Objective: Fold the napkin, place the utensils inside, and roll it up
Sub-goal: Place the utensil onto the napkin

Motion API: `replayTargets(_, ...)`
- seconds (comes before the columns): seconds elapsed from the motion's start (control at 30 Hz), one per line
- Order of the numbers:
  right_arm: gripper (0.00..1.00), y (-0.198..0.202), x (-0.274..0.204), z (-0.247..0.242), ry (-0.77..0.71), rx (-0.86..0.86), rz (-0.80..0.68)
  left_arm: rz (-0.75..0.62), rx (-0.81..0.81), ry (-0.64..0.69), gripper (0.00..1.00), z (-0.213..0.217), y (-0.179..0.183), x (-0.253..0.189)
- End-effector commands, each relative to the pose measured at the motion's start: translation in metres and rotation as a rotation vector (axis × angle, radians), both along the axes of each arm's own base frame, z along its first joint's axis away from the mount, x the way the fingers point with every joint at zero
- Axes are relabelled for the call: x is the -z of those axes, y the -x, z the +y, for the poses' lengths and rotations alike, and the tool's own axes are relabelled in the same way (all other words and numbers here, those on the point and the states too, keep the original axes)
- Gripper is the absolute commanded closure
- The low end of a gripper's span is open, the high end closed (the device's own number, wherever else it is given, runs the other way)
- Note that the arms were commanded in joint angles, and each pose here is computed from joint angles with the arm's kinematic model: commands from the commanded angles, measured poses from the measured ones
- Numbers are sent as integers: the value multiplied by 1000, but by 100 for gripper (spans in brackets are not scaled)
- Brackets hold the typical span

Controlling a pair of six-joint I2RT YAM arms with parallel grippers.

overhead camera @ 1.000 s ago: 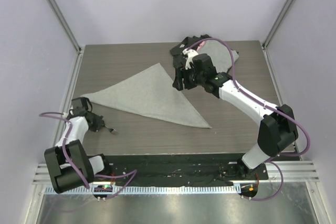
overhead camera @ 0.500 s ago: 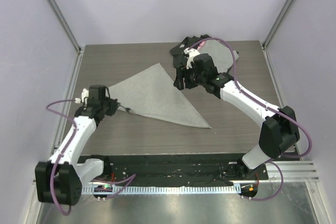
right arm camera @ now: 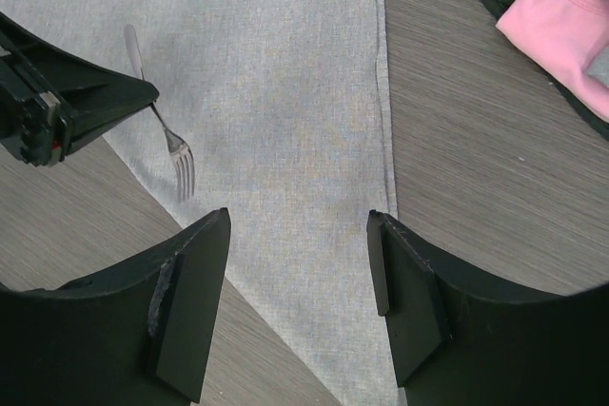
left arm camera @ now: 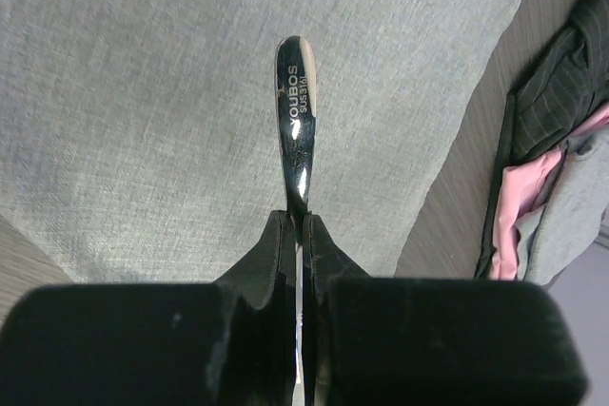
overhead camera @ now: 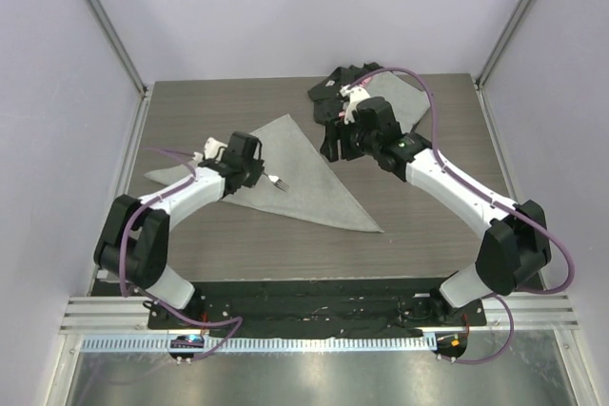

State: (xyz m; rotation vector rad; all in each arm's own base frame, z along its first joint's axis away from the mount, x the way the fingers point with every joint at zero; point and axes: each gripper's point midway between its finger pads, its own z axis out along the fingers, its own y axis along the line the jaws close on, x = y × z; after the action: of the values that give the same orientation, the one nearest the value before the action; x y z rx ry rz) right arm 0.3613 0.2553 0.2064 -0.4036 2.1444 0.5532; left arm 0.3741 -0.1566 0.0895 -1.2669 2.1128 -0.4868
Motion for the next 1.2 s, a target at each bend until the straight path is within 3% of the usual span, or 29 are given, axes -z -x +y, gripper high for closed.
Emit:
replayTargets(0.0,33,0,-22,-9,-14,21,-59,-95,-128,1,100,-5,-15,-12)
replayTargets(0.67,32,6,-21,-13,-9,20,-61,32,-242,28,100,-16,19,44)
replayTargets(1.17,32,8,-18,-13,-6,17,-50,55,-288,-5,100,-3,31,56)
